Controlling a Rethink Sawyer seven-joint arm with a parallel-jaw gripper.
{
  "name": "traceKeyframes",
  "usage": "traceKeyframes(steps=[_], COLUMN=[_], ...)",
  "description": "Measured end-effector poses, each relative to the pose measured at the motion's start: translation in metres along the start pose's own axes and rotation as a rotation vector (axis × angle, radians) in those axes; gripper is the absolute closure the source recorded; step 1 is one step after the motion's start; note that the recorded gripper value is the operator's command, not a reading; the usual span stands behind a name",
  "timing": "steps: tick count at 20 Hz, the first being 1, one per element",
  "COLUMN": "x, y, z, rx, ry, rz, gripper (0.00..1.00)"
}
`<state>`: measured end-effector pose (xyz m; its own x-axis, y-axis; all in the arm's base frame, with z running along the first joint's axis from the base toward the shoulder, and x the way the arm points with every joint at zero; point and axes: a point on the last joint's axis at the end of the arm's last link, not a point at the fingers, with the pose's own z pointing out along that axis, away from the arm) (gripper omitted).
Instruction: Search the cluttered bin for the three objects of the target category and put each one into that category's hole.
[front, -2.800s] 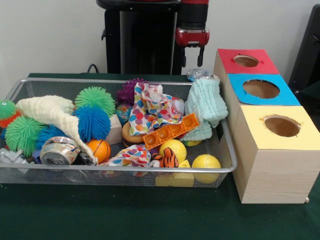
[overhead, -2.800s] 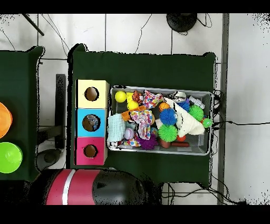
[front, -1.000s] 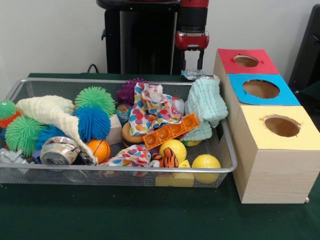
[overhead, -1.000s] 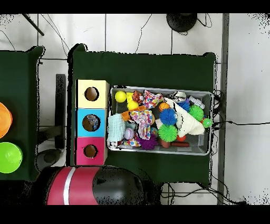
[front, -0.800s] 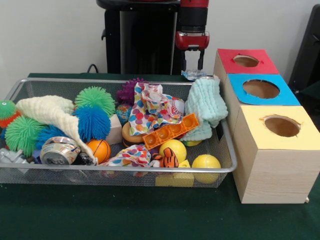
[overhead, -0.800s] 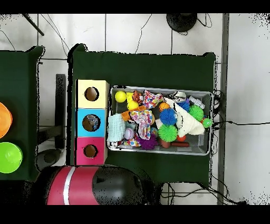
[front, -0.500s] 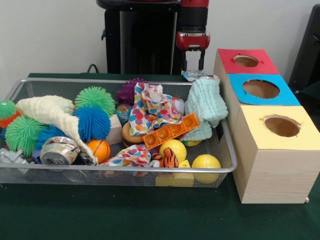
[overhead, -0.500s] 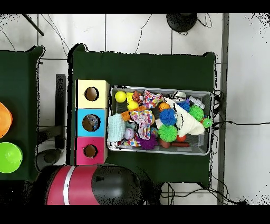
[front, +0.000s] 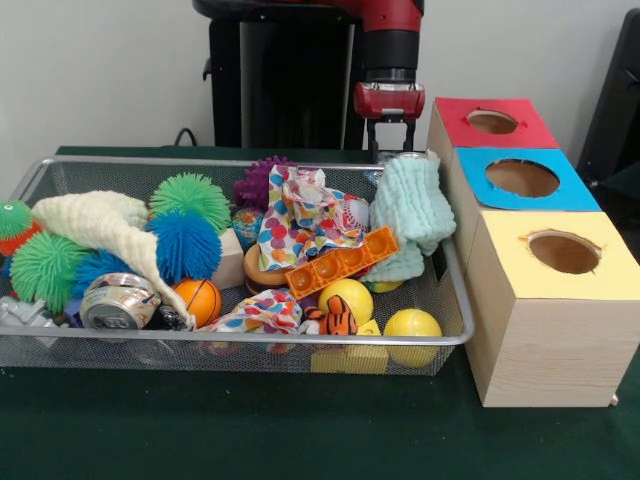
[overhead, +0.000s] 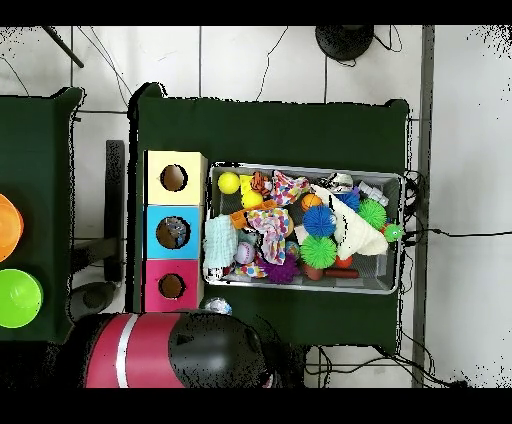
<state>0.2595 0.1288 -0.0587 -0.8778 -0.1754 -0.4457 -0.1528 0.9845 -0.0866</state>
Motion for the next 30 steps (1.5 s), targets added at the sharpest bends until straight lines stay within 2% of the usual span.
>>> traceKeyframes(steps=[16, 17, 30], x=[0.0, 0.0, -0.0003], y=[0.0003, 0.0005, 0.001], z=[-0.0005, -0.0006, -0.001], rx=[0.0, -0.001, -0.001], ry=[0.0, 0.0, -0.002], rz=[0.0, 0.0, 0.001], gripper=[0.0, 1.0, 1.0])
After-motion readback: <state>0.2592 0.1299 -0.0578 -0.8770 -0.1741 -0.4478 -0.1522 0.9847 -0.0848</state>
